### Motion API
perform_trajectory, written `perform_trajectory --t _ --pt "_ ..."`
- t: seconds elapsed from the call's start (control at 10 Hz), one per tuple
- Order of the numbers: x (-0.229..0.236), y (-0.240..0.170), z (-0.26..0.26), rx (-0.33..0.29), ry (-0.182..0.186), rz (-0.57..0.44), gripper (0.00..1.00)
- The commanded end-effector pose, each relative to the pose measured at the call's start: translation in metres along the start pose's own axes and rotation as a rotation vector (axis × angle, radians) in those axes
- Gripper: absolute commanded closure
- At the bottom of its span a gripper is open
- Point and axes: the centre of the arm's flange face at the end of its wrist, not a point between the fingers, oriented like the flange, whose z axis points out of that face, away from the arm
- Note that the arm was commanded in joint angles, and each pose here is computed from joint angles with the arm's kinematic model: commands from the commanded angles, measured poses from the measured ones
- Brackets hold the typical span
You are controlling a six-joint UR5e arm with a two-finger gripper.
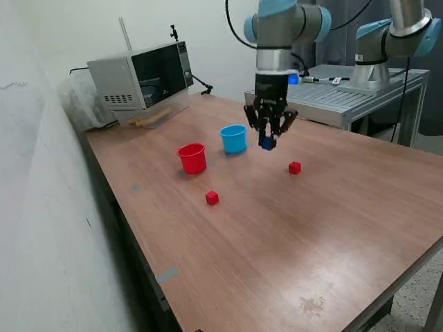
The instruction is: Place red objects in the red bin, and blue objects in the blue bin.
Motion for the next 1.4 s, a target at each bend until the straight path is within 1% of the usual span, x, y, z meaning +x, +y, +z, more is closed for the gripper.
perform_trajectory --t 0.0,0.1,0.2,0.3,0.5,0.7,0.9,1.1,1.3 --pt "-0.092 -0.062 -0.077 0.011 -0.034 0.188 1.0" --pt "-0.144 -0.085 -0.066 0.041 -0.042 0.278 1.0" --pt "-0.178 -0.103 -0.057 0.064 -0.045 0.34 1.0" --pt "-0.196 -0.117 -0.049 0.084 -0.04 0.366 1.0" --pt "-0.196 -0.139 -0.02 0.142 -0.016 0.368 1.0" --pt "-0.204 -0.146 0.0 0.175 -0.002 0.384 1.0" --pt "-0.22 -0.15 0.001 0.175 -0.005 0.408 1.0" --pt "-0.222 -0.148 -0.001 0.158 -0.013 0.408 1.0" --pt "-0.225 -0.148 0.003 0.156 -0.013 0.413 1.0"
